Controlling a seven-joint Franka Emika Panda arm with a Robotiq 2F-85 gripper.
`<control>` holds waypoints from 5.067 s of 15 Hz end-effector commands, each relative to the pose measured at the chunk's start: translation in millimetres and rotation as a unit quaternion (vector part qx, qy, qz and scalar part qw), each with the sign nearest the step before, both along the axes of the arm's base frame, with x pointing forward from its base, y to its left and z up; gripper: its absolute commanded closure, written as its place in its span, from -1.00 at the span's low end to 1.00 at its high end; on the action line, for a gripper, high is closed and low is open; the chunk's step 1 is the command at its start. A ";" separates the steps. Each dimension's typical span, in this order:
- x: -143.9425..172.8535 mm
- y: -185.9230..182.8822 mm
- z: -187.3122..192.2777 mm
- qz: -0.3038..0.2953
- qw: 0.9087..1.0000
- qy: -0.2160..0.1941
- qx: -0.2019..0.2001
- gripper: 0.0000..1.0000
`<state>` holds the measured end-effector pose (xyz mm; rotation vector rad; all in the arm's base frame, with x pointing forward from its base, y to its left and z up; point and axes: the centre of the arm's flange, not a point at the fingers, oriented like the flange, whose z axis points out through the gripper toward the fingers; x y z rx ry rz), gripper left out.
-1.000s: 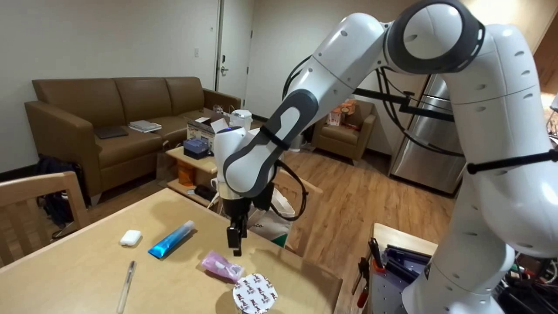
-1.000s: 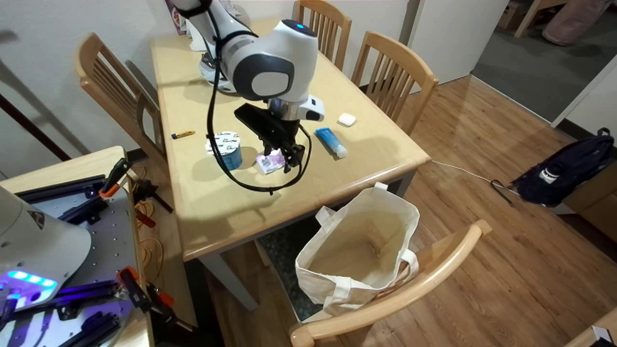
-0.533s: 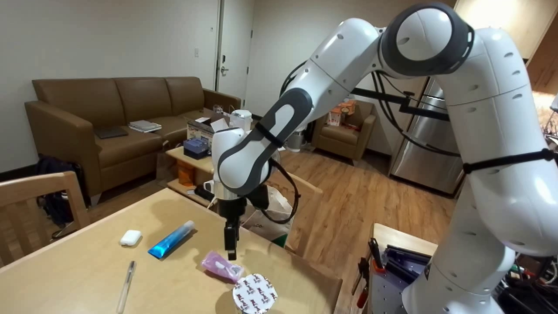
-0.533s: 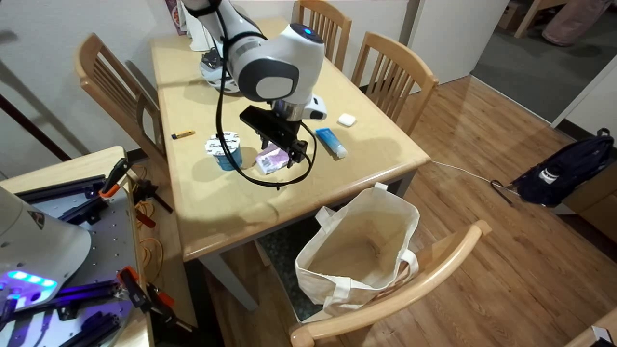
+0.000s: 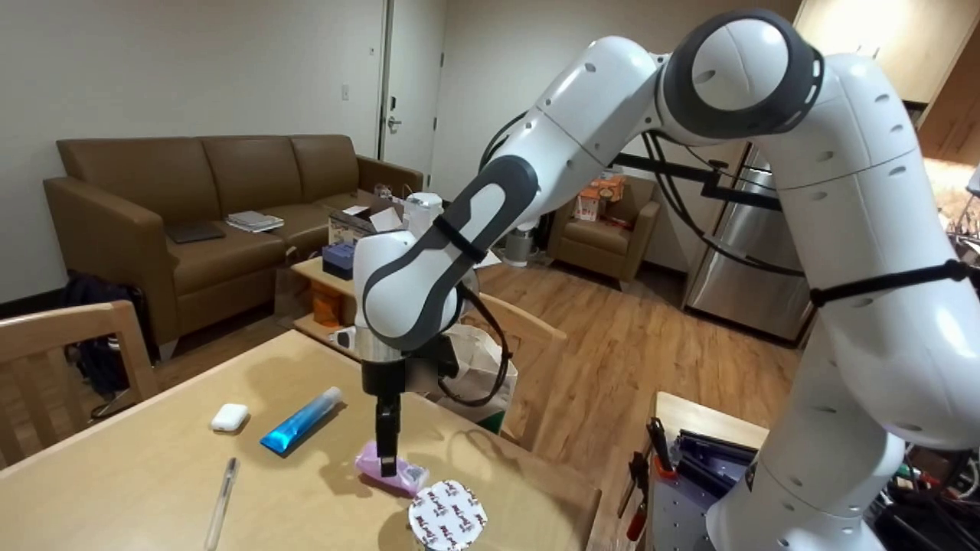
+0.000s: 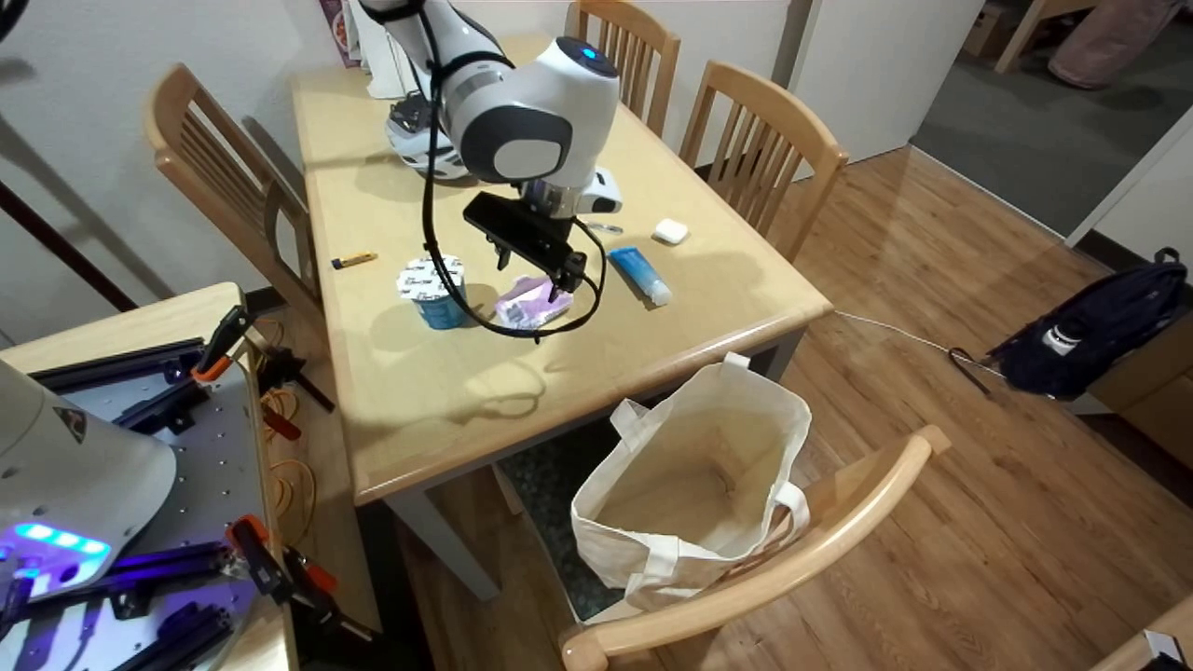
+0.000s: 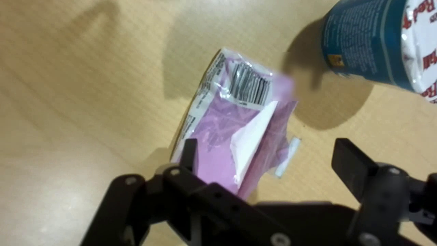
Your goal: Put the purple packet in the bag
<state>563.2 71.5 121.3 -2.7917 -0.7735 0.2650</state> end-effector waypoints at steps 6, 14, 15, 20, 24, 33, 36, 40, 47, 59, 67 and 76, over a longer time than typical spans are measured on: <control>0.0 28.4 -73.9 0.015 0.998 0.010 -0.053 -0.34; 9.4 15.4 -49.9 0.013 0.994 -0.004 -0.106 0.73; 11.4 8.8 -43.5 0.007 0.994 -0.009 -0.109 0.86; 21.8 -37.2 -14.3 -0.032 0.993 -0.020 -0.111 1.00; 35.9 -98.5 26.0 -0.075 0.988 -0.046 -0.124 1.00; 43.9 -218.2 73.8 -0.164 0.976 -0.068 -0.129 1.00; 40.2 -241.5 76.5 -0.180 0.973 -0.067 -0.125 1.00; 52.1 -242.2 65.8 -0.177 0.970 -0.086 -0.143 1.00; 47.8 -283.3 23.7 -0.208 0.960 -0.067 -0.178 1.00; 21.7 -310.1 -50.1 -0.217 0.955 -0.029 -0.199 0.36; 33.1 -310.9 -27.7 -0.216 0.954 -0.071 -0.195 -0.65; 67.5 -305.4 50.4 -0.197 0.951 -0.111 -0.209 -1.00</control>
